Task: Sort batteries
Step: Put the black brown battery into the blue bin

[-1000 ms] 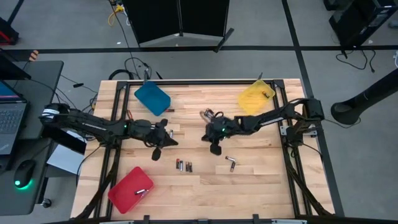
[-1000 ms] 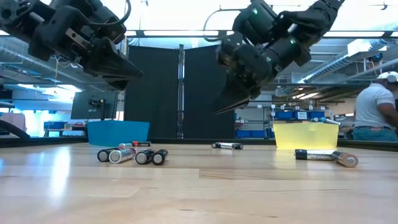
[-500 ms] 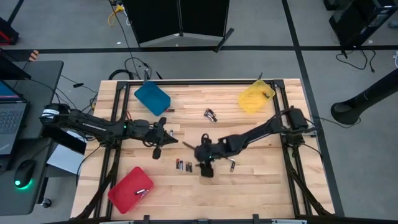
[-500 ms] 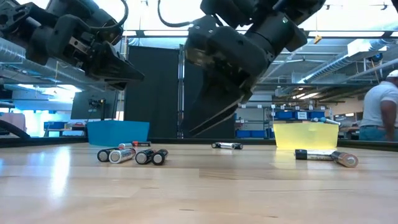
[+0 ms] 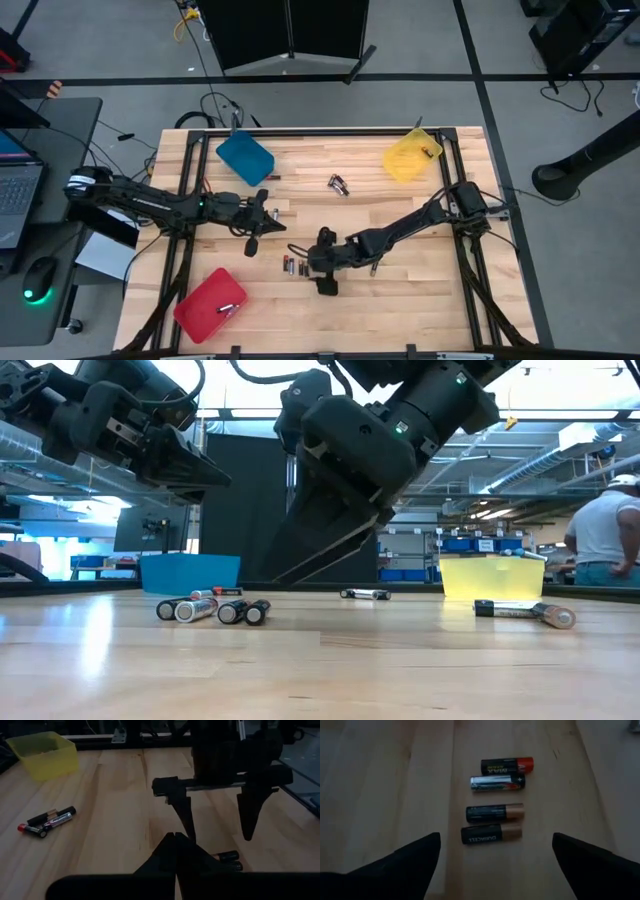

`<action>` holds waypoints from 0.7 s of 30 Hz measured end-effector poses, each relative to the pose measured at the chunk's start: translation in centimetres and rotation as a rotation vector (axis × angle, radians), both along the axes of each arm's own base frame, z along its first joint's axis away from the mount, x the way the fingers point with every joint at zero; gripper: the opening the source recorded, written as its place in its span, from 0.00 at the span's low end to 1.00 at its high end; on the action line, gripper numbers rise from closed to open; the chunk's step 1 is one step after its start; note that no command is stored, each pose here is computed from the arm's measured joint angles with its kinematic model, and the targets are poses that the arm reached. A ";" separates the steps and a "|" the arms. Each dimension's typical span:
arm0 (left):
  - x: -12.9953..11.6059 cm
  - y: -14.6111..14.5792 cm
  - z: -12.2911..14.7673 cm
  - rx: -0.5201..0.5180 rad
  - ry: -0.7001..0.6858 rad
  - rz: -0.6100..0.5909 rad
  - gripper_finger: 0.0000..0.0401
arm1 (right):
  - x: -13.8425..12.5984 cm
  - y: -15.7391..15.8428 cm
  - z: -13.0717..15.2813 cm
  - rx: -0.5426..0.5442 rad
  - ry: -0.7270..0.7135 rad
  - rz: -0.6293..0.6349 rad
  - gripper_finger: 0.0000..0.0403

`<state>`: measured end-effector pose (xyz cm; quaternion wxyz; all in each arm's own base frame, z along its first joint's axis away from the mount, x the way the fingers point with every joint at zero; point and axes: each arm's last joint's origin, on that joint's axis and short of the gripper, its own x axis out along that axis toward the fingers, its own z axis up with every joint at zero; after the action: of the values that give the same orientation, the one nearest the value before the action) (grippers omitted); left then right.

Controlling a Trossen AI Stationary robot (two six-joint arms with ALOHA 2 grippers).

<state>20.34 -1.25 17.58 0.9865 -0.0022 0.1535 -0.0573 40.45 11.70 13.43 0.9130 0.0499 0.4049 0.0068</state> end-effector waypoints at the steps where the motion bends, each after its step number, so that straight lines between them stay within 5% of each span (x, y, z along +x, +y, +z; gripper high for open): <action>1: 0.0 0.0 0.0 0.000 0.000 0.000 0.01 | 0.1 0.1 -0.2 -0.006 -0.009 0.012 0.98; 21: 0.1 0.1 0.2 0.014 -0.024 0.015 0.01 | 0.9 0.1 -2.6 -0.046 -0.027 0.063 0.93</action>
<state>20.42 -1.20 17.80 0.9887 0.0045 0.1419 -0.0489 41.34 11.81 10.86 0.9186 0.0159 0.3939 0.0269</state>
